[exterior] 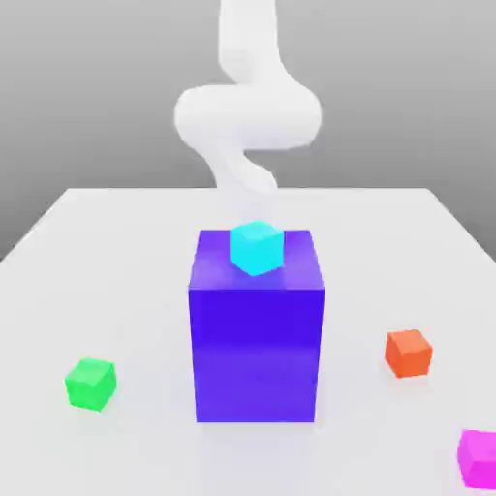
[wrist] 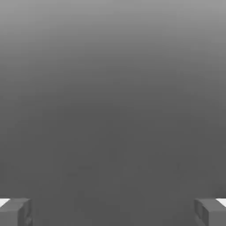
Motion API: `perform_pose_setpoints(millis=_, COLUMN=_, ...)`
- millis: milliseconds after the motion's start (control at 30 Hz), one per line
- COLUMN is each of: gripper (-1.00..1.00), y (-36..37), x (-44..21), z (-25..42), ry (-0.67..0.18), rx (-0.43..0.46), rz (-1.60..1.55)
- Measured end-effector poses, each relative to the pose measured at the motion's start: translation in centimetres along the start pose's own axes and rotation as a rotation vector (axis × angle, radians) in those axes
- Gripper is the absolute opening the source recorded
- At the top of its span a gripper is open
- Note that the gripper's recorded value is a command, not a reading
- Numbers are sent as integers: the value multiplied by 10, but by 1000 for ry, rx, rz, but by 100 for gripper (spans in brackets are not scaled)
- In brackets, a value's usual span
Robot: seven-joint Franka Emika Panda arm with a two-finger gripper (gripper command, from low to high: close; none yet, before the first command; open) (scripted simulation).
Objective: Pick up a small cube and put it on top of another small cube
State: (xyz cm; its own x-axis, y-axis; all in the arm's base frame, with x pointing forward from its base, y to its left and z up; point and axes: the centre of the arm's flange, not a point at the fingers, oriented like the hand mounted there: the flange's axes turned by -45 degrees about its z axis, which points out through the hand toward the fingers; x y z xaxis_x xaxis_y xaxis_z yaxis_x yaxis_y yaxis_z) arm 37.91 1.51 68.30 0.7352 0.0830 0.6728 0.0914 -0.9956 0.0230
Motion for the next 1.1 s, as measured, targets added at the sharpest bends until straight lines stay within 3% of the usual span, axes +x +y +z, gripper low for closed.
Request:
perform_pose_setpoints(millis=267, gripper=0, y=-64, x=-5, z=140, ry=-183, rx=149, rz=-323)
perform_pose_setpoints(millis=500, gripper=0, y=-135, x=-47, z=250, ry=-325, rx=272, rz=-612)
perform_pose_setpoints(millis=967, gripper=0, y=-269, x=-226, z=418, ry=-582, rx=496, rz=-1222)
perform_pose_setpoints(millis=1100, gripper=0, y=-279, x=-273, z=460, ry=-603, rx=514, rz=-1277)
